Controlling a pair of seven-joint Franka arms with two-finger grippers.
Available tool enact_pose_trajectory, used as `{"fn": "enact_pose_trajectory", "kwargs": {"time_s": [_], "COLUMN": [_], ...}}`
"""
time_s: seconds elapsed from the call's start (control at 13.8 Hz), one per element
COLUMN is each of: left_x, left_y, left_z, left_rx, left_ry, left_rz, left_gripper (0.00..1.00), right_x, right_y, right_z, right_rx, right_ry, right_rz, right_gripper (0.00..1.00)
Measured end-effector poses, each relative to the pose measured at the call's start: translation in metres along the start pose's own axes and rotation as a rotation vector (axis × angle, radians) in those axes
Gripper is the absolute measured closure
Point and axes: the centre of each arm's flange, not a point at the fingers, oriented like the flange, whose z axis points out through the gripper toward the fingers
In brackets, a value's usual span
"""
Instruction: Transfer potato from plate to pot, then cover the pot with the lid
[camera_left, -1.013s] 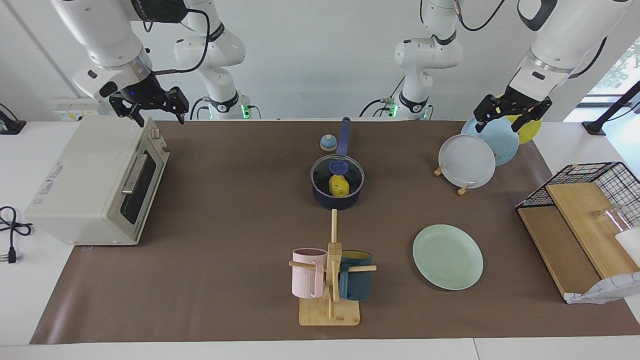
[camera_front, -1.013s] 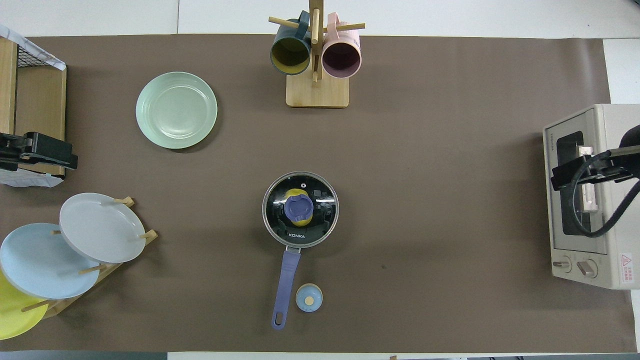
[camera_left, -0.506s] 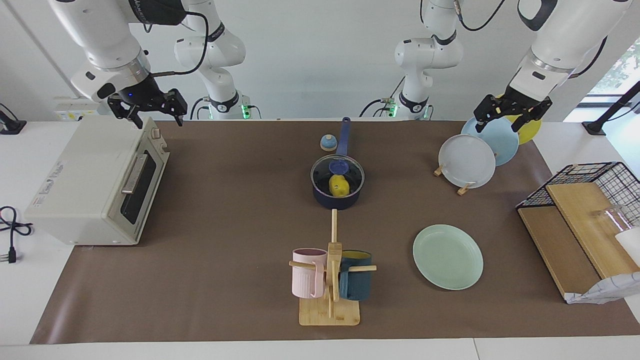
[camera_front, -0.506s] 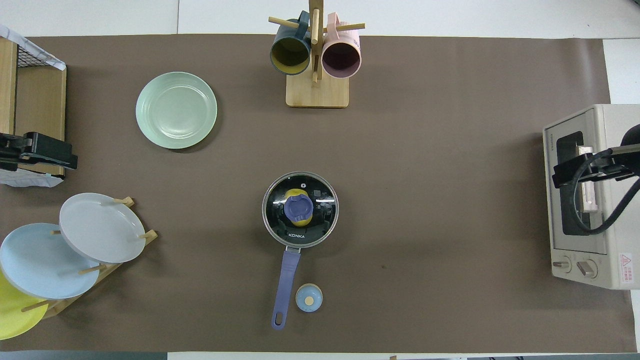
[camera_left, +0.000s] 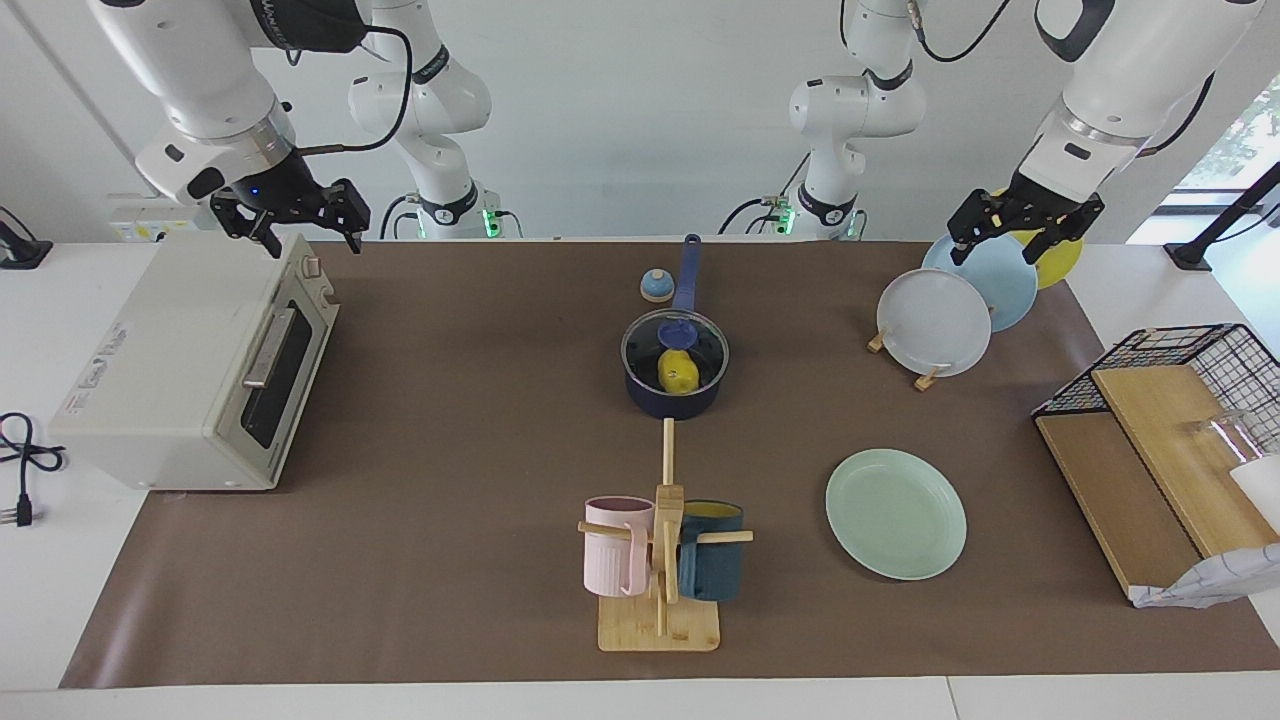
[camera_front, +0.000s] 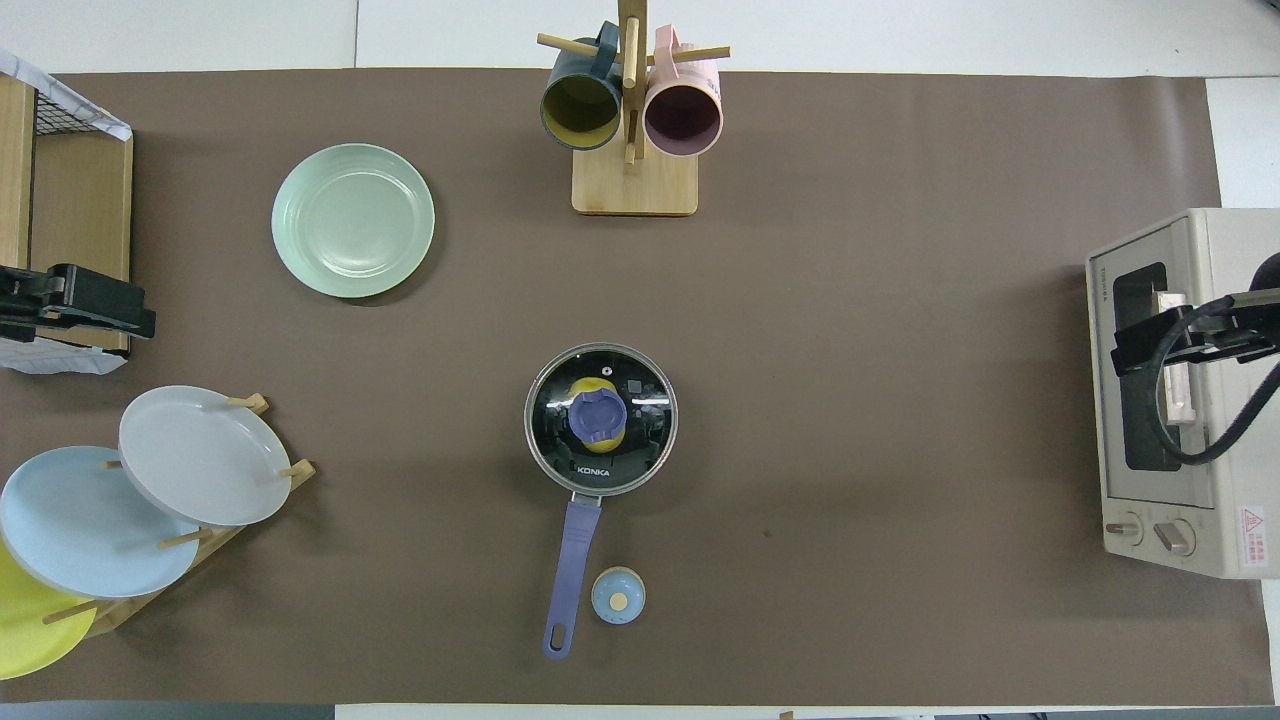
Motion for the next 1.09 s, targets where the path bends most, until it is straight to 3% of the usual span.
{"fn": "enact_pose_trajectory", "kwargs": {"time_s": [1.09], "left_x": [0.0000], "left_y": [0.0000], "left_z": [0.0000], "left_rx": [0.000], "left_ry": [0.000], "left_rz": [0.000], "left_gripper": [0.00], "right_x": [0.0007], "right_y": [0.0050], "right_z": [0.0031], "right_rx": [0.002], "right_ry": [-0.005], "right_rz": [0.009], "right_gripper": [0.00]}}
